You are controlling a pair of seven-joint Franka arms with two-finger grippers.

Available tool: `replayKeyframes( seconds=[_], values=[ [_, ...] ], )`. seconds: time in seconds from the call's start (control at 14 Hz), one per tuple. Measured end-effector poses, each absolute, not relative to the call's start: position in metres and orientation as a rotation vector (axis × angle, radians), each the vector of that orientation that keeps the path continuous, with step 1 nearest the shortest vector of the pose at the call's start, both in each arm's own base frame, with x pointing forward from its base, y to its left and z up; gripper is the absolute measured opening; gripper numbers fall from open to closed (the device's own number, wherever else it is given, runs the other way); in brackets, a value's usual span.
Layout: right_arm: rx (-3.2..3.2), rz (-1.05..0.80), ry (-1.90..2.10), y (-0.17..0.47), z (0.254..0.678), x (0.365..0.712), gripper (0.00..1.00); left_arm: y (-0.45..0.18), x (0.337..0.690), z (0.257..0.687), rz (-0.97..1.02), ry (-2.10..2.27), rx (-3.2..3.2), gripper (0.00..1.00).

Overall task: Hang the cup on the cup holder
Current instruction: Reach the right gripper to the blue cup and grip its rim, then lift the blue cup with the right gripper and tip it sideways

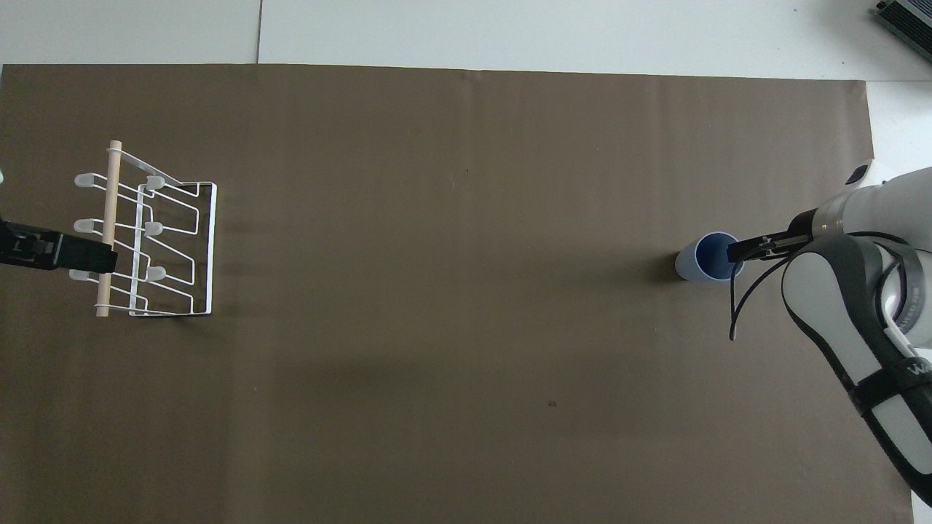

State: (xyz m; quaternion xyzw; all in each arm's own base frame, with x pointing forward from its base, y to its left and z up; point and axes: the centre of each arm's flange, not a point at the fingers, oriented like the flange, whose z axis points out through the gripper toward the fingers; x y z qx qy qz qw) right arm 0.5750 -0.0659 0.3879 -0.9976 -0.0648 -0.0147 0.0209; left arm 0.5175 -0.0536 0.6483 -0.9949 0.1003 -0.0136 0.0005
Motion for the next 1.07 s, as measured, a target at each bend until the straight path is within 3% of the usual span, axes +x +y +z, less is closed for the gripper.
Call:
replayKeyframes(
  seconds=[0.14,0.21,0.36,0.5,0.86,0.93,1.07],
  values=[
    [-3.091,-0.033,-0.203,-0.064,0.382,0.572,1.0,-0.054,0.517,0.648,-0.043,0.315,-3.124,1.0],
    [-3.09,-0.029,-0.202,-0.064,0.379,0.571,0.88,-0.054,0.517,0.648,-0.043,0.315,-3.124,1.0],
    [-3.088,-0.024,-0.199,-0.064,0.374,0.569,0.84,-0.054,0.517,0.648,-0.043,0.315,-3.124,1.0],
    [-3.086,-0.024,-0.197,-0.063,0.372,0.568,0.66,-0.054,0.517,0.648,-0.042,0.315,-3.124,1.0],
    [-3.065,-0.044,-0.169,-0.061,0.372,0.569,0.09,-0.054,0.517,0.648,-0.042,0.315,-3.124,1.0],
    [-3.064,-0.047,-0.168,-0.061,0.372,0.569,0.04,-0.054,0.517,0.648,-0.042,0.315,-3.124,1.0],
    [-3.064,-0.051,-0.167,-0.061,0.373,0.569,0.04,-0.054,0.517,0.648,-0.042,0.315,-3.124,1.0]
  ],
)
